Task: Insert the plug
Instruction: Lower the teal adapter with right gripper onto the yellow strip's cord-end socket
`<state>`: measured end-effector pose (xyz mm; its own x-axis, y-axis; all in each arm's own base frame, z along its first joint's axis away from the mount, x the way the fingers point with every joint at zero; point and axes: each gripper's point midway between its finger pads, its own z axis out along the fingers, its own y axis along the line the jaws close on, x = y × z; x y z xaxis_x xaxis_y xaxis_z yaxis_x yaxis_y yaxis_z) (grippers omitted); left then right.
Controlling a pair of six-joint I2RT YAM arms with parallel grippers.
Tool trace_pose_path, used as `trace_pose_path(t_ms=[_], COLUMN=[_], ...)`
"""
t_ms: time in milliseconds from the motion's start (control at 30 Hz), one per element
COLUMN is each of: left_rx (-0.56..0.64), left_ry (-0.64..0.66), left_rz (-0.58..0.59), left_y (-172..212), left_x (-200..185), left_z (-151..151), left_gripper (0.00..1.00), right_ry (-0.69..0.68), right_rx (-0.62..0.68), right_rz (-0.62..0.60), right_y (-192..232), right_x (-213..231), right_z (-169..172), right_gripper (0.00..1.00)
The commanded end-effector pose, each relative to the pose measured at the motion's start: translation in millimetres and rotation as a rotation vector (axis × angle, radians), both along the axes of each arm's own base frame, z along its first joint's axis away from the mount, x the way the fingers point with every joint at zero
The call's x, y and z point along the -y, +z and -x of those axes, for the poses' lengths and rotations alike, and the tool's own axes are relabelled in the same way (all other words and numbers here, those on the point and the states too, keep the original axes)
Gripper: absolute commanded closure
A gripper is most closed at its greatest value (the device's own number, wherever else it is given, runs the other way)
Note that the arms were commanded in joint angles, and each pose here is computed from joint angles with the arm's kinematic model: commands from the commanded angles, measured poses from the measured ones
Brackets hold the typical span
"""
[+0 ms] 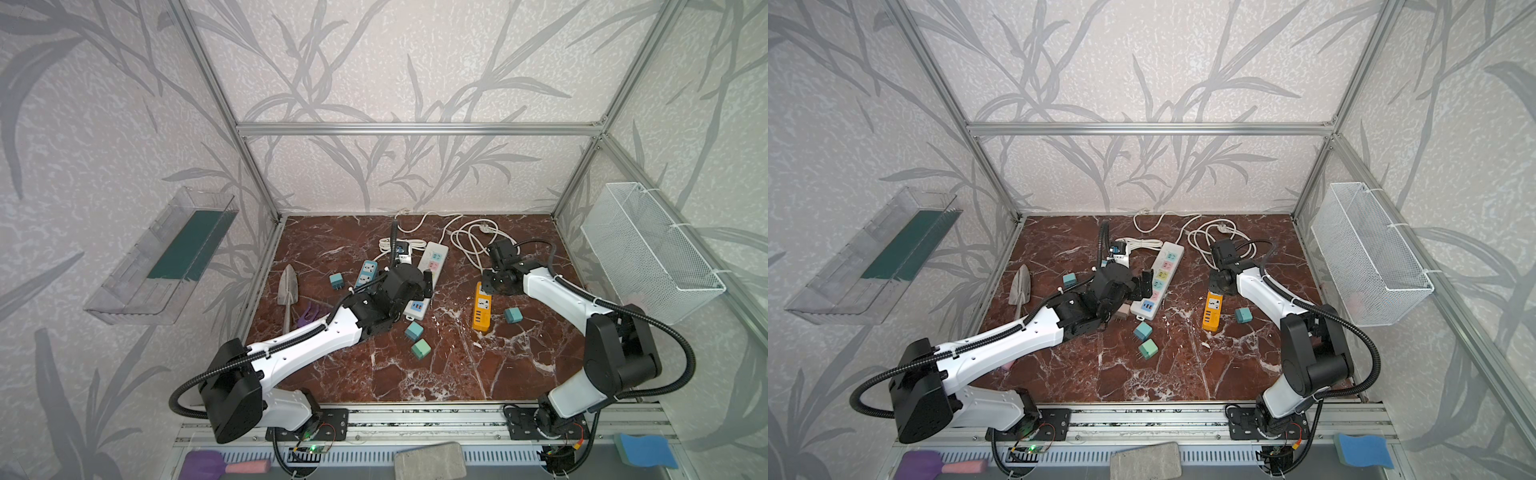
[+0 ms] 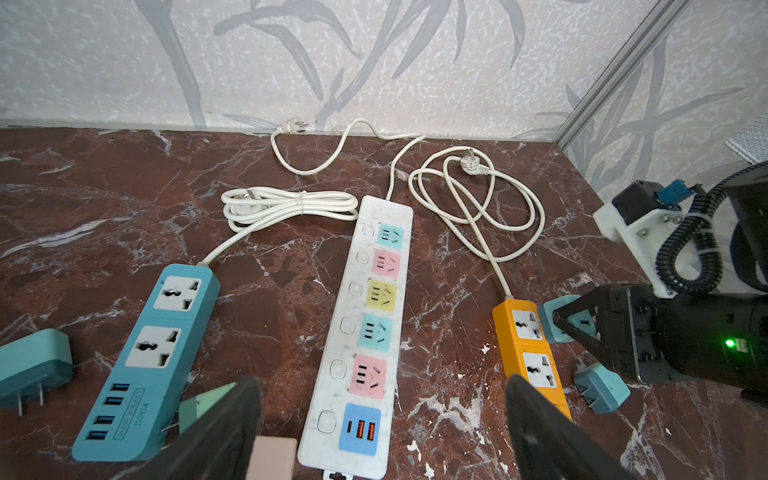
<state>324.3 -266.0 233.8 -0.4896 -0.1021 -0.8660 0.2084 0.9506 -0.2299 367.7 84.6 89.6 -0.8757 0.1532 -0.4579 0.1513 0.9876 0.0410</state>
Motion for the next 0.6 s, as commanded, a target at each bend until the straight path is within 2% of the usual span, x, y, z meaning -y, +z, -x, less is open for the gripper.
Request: trace_pose_path(t_ms=[0,567], left_rx=[0.033,0.059], left_ry=[0.017,0.035], left_rz=[0.018,0.013], left_y=[10,19], left_x=[-7,-13], left_z=[2,1], left_gripper=[0.09,0.09], right_ry=[-0.016,-0.032], right_rx=[-0.021,-0.06], right_rz=[-0.005,-0.005], right_y=[-4,-18], right_x=[1,2], right_z=[2,3], right_gripper=[1.0,1.0])
